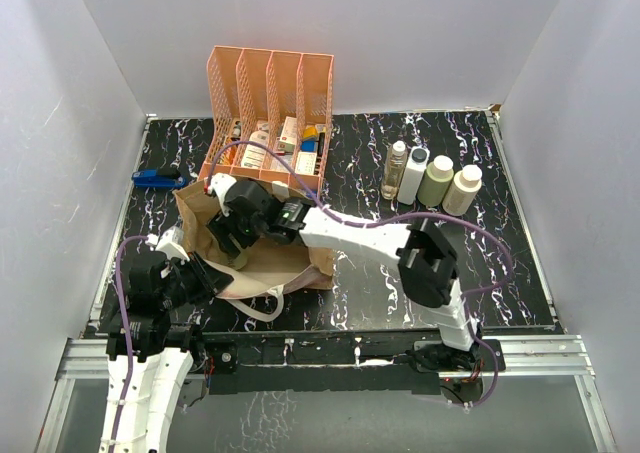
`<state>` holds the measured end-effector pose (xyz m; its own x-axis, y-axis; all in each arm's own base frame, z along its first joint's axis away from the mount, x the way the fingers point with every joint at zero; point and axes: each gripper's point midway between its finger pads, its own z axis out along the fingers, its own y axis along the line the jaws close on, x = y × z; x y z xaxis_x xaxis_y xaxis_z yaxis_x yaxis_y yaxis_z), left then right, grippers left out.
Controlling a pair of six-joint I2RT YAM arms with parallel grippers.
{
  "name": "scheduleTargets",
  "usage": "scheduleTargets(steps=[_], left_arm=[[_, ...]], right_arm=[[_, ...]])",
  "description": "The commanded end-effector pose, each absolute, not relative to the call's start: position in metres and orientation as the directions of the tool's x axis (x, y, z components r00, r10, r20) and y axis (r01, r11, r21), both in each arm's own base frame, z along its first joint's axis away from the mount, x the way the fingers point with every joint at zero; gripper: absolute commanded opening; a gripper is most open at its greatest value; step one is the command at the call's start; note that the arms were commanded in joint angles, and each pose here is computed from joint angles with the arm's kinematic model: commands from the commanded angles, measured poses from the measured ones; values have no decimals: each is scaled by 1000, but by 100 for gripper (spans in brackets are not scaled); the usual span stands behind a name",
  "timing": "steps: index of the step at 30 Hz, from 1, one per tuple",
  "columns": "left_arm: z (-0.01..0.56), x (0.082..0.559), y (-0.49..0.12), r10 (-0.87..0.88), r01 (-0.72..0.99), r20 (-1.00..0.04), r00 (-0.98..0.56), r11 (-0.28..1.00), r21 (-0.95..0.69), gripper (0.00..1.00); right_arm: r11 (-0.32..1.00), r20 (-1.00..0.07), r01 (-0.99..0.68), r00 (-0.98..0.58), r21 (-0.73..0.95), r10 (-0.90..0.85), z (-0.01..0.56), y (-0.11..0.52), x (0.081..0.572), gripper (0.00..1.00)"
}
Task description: Take the personal care products out of the canvas bag
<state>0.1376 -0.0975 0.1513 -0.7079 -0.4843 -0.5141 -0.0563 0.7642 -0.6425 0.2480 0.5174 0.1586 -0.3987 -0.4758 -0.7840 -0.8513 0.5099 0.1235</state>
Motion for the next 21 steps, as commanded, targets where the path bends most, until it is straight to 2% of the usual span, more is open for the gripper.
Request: scheduleTargets(steps=[1,9,14,21], left_arm=[[152,136,-99,-478,-41,-517,-710,761,-647,0],[152,136,-99,-479,-41,-517,-710,761,-648,0],[153,136,-99,-480,-41,-518,-708,760,-648,0],[152,136,-99,-475,-37,-518,-712,761,-648,0]], right_arm=[[469,-942,-850,-322,242,-97,302,520,260,36],[391,-917,-840,-398,376,27,325,488,269,33],[418,-918,-850,-388,321,-84,279,493,276,34],[537,-886,-824,-371,178,-276,204,493,293,34]])
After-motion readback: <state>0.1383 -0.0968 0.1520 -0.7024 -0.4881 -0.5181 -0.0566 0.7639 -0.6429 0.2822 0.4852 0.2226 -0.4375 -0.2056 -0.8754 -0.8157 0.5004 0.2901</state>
